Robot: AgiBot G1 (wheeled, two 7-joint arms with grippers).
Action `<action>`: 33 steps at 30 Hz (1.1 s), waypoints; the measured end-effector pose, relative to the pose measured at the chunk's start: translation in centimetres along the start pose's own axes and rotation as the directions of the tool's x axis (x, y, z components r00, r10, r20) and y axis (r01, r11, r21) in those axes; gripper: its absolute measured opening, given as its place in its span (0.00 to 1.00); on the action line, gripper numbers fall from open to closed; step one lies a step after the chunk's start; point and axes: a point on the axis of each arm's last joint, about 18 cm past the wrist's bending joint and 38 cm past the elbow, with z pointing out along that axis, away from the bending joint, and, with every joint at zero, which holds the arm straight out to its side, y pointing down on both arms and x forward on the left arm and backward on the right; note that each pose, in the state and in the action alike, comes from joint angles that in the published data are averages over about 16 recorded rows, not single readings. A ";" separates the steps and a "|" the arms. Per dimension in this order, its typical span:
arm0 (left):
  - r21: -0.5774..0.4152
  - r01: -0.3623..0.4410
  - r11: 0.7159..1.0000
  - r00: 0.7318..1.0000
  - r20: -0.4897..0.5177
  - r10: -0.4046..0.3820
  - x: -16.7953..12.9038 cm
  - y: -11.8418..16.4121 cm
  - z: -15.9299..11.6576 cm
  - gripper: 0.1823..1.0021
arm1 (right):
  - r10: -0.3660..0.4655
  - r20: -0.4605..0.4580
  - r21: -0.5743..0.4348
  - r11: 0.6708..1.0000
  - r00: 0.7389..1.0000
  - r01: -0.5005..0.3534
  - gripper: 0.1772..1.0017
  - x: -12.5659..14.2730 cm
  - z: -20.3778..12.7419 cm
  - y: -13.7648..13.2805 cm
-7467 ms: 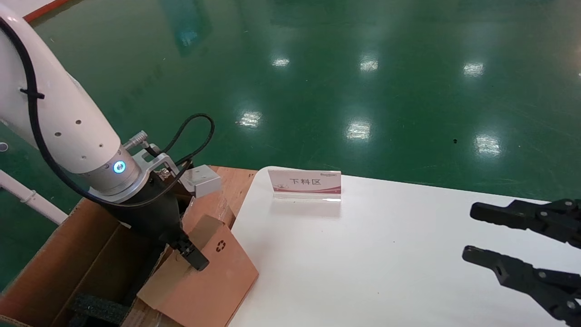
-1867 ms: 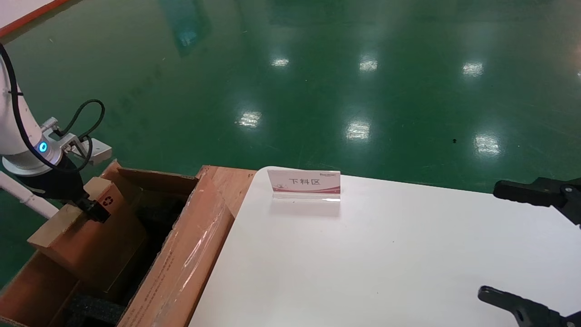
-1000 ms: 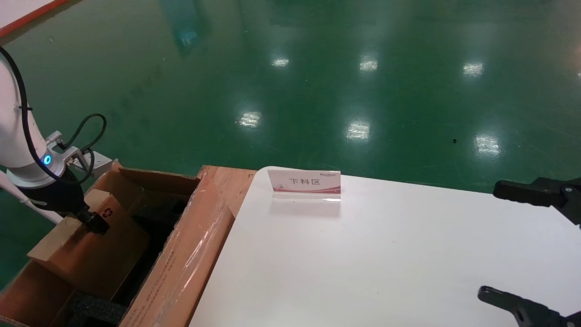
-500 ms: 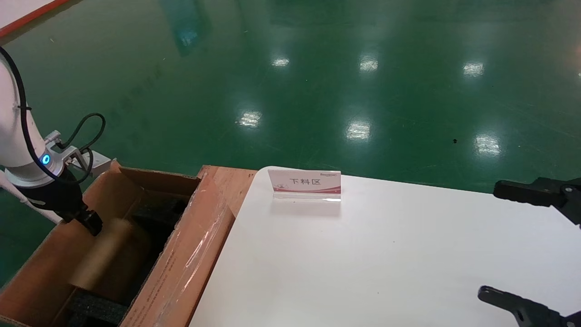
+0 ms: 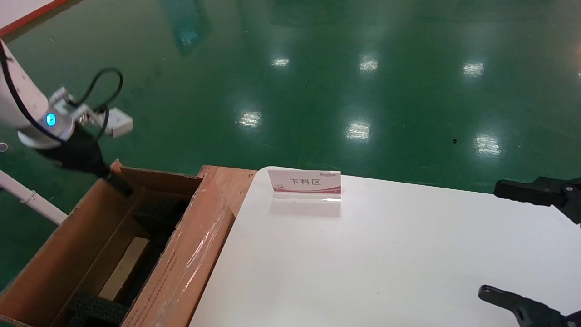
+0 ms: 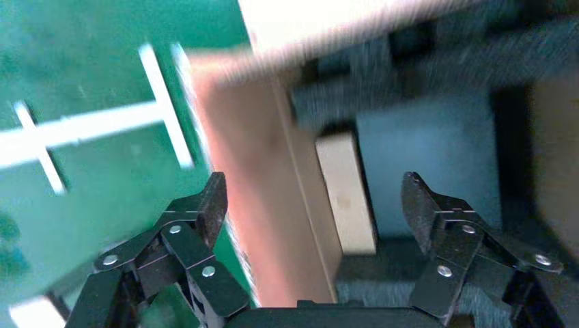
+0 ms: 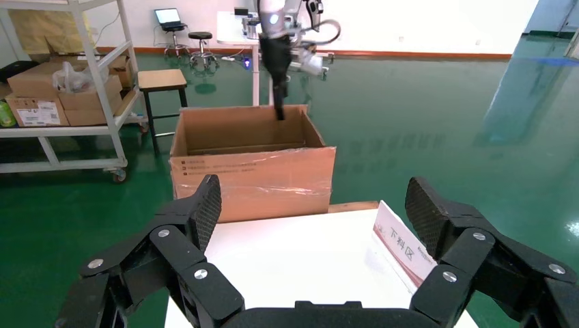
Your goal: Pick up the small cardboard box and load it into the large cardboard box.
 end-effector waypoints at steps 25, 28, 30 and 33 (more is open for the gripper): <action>0.350 -0.149 0.925 0.923 -0.285 0.256 10.3 -6.5 -2.5 1.00 | 0.000 -0.001 0.000 1.000 1.000 0.000 1.00 0.0 0.0 0.0; 0.391 -0.164 0.906 0.880 -0.356 0.313 12.9 -6.6 -2.1 1.00 | 0.000 -0.001 0.000 1.000 1.000 0.000 1.00 0.0 0.0 0.0; 0.421 -0.170 0.891 0.848 -0.399 0.350 14.5 -6.6 -2.0 1.00 | 0.000 -0.001 0.000 1.000 1.000 0.000 1.00 0.0 0.0 0.0; 0.468 -0.172 0.867 0.795 -0.453 0.403 16.8 -6.5 -1.9 1.00 | 0.000 -0.001 0.000 1.000 1.000 0.000 1.00 0.0 0.0 0.0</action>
